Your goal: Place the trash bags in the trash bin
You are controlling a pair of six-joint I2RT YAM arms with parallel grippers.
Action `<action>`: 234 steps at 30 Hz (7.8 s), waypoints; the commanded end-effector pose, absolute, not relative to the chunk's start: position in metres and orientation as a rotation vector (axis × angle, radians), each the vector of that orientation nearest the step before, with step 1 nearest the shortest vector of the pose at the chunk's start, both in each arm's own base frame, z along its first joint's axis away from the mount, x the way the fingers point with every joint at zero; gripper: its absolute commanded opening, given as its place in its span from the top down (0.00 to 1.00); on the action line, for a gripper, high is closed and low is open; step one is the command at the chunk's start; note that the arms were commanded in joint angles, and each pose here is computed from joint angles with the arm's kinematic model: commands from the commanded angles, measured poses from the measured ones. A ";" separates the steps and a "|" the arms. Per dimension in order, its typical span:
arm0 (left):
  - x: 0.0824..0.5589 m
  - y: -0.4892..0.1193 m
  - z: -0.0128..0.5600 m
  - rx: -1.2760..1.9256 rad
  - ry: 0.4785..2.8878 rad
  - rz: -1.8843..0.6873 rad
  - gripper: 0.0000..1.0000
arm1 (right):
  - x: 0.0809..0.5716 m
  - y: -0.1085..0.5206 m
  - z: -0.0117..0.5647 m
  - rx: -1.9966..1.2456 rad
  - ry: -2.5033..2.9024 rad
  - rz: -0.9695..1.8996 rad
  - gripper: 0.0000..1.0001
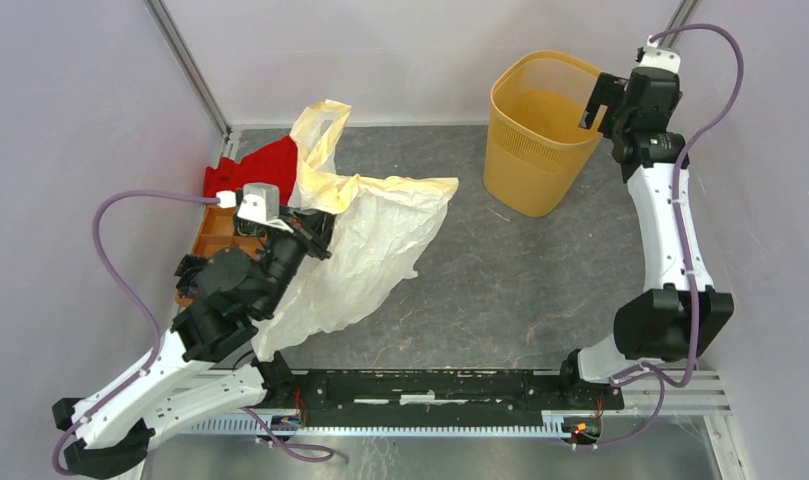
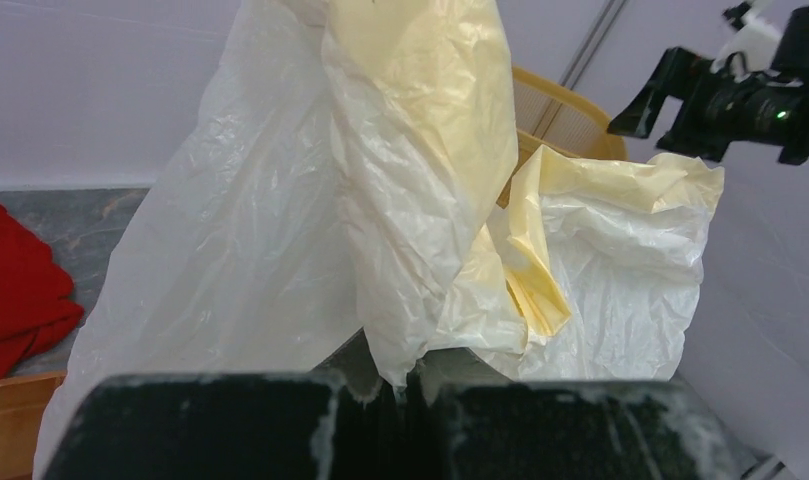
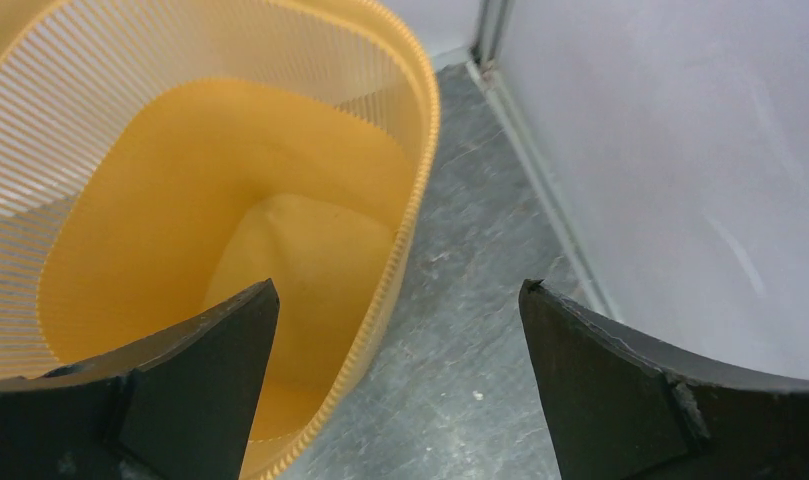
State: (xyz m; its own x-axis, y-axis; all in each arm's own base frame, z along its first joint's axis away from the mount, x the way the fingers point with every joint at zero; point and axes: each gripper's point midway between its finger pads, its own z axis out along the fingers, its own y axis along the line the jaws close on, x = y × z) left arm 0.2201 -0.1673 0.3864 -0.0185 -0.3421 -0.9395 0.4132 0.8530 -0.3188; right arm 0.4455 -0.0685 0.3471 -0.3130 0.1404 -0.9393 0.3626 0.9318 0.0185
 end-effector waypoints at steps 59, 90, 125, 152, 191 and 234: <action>0.181 -0.245 0.664 0.381 0.172 -1.971 0.98 | 0.308 0.181 0.266 -0.623 2.001 0.761 1.00; 0.280 -0.254 0.499 0.195 0.986 -1.361 0.98 | 0.314 0.164 0.285 -0.343 2.037 0.501 1.00; 0.269 -0.228 0.506 0.172 1.032 -1.188 0.98 | 0.280 0.272 0.337 -0.732 1.827 0.615 0.68; 0.295 -0.240 0.406 -0.002 1.434 -1.234 0.88 | 0.360 0.208 0.255 -0.348 2.042 -0.147 0.17; 0.239 -0.201 0.443 -0.079 1.581 -1.183 0.01 | 0.192 0.223 0.440 -0.785 1.358 0.765 0.02; 0.259 -0.243 0.362 0.024 1.917 -1.208 0.52 | 0.279 0.292 0.379 -0.600 1.752 0.556 0.12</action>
